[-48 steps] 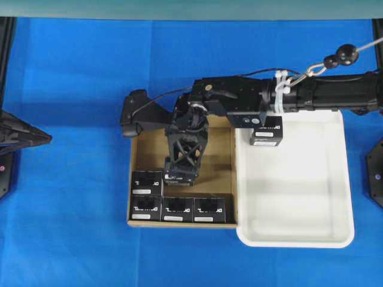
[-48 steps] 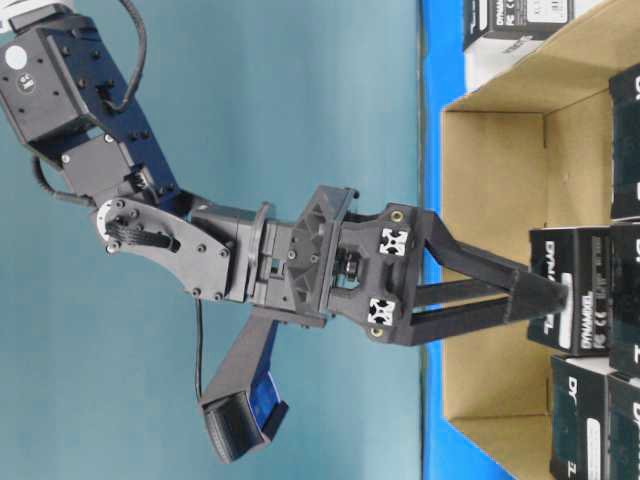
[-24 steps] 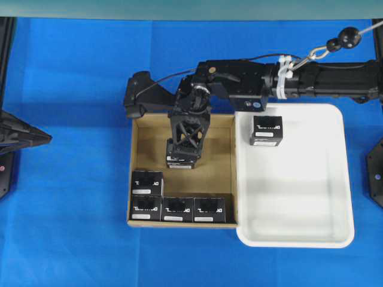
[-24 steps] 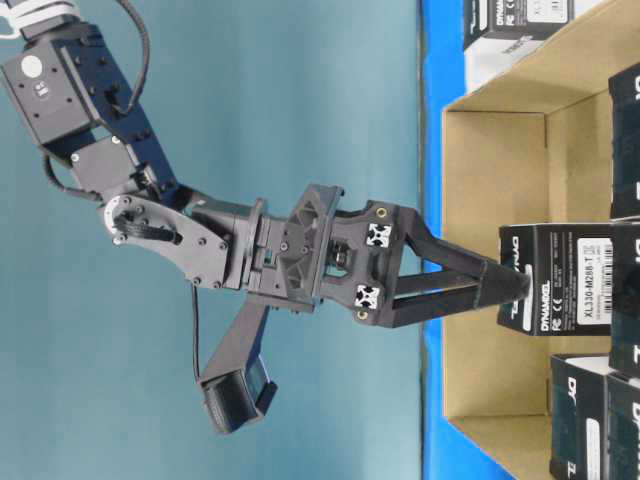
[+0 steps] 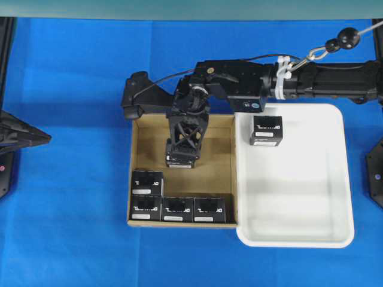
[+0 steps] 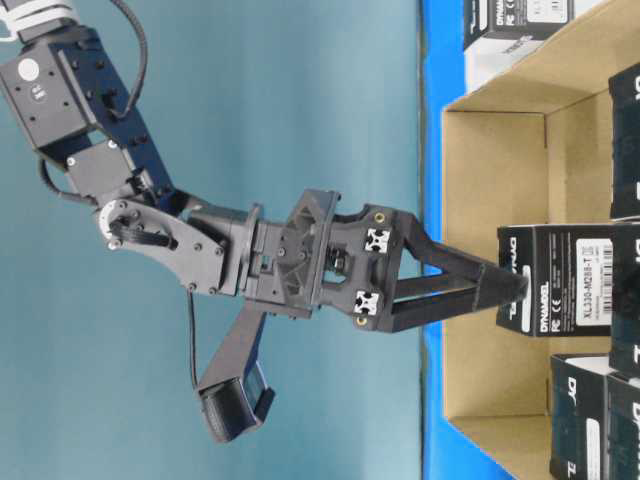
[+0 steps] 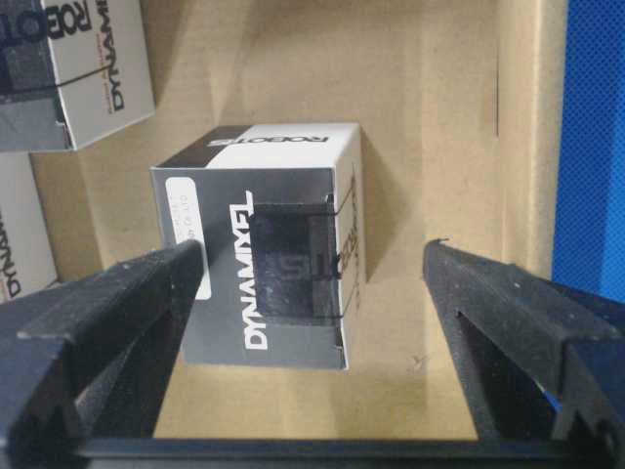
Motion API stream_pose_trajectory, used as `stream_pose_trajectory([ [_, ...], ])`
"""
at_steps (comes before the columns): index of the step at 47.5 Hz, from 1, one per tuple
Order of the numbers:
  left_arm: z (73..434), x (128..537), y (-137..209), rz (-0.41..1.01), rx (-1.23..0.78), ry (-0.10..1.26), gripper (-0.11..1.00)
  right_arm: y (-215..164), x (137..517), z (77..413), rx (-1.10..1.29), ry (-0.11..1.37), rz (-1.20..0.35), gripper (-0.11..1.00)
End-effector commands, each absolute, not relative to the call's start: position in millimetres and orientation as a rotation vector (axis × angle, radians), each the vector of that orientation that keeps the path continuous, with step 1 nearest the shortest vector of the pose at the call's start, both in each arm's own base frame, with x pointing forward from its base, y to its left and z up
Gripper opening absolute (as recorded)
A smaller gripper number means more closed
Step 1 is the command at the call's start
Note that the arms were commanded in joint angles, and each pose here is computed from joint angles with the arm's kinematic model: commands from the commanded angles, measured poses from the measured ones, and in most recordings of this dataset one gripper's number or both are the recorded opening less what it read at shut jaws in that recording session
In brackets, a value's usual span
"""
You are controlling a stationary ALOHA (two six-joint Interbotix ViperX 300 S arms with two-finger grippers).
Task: Pick the box from inside the cardboard box.
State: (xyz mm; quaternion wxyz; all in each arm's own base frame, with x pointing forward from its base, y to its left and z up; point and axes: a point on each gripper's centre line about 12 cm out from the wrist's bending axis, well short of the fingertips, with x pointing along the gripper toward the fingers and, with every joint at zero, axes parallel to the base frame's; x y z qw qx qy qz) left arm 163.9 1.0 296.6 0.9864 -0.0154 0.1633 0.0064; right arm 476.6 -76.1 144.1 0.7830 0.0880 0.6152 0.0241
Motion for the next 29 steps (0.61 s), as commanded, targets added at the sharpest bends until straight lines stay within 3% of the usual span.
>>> stream_pose_trajectory([
  [1, 310.8, 165.1, 1.4, 0.015, -0.03, 0.29, -0.07, -76.7, 481.8, 158.3, 0.18, 1.294, 0.05, 1.0],
  [14, 313.6, 163.4, 1.0, 0.013, -0.031, 0.277, -0.07, -73.5, 479.6, 201.9, 0.207, 1.314, 0.057, 1.0],
  [29, 313.6, 163.1, 1.3, 0.014, -0.031, 0.277, -0.07, -63.6, 468.2, 297.3, 0.156, 1.281, 0.089, 1.0],
])
